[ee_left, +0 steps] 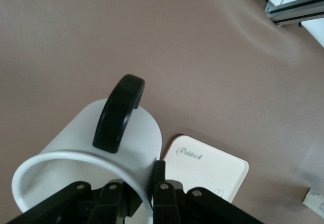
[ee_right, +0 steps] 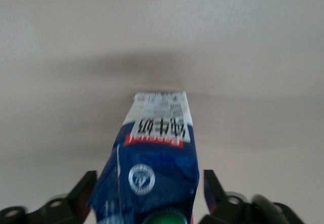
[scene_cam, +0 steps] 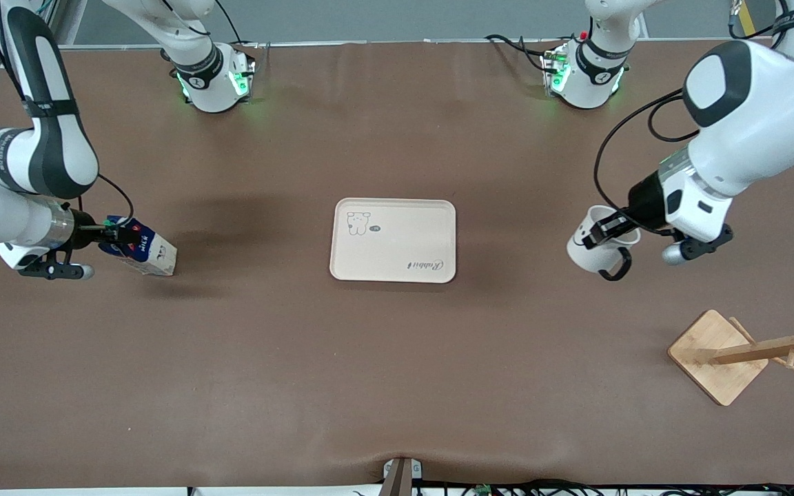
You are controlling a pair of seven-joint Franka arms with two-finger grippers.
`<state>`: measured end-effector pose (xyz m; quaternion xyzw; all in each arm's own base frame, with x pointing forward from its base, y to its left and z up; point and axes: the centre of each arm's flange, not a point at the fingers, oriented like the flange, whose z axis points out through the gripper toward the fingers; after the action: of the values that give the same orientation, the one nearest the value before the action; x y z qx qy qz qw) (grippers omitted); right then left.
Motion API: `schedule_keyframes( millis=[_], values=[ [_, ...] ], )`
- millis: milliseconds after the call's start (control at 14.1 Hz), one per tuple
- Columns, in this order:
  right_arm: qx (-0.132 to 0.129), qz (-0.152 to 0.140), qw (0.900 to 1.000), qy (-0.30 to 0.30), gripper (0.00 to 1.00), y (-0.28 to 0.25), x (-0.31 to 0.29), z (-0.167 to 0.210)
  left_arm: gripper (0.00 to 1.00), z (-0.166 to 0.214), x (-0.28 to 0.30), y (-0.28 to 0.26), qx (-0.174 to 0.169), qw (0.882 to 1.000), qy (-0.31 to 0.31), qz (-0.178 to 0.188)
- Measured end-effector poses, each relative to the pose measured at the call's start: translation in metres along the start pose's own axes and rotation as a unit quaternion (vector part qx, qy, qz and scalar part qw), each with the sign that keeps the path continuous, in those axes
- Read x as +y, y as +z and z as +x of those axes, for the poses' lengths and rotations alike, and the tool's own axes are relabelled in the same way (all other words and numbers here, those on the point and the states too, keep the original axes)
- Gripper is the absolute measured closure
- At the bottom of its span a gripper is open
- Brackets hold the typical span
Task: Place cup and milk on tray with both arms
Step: 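Carry the white mug with the left gripper onto the tray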
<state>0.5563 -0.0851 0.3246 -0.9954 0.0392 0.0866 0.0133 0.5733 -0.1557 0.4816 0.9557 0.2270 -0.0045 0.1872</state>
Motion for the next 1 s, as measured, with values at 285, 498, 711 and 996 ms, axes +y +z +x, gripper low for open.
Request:
schedule_keyframes(
  millis=[285,498,711,996],
  values=[
    [0.008,-0.001,1.0,-0.001,0.44,0.0,0.002,-0.001,0.92,-0.029,0.032,0.041,-0.027,0.999,-0.039,0.023],
    [0.0,0.0,1.0,-0.014,0.5,0.0,0.002,-0.004,0.92,-0.055,0.053,0.083,-0.063,0.993,-0.091,0.04],
    [0.001,0.0,1.0,-0.016,0.5,-0.003,0.002,-0.005,0.92,-0.081,0.075,0.128,-0.078,0.985,-0.137,0.066],
    [-0.027,0.002,1.0,-0.016,0.5,-0.024,0.002,-0.007,0.92,-0.107,0.108,0.19,-0.046,0.971,-0.203,0.116]
  ],
)
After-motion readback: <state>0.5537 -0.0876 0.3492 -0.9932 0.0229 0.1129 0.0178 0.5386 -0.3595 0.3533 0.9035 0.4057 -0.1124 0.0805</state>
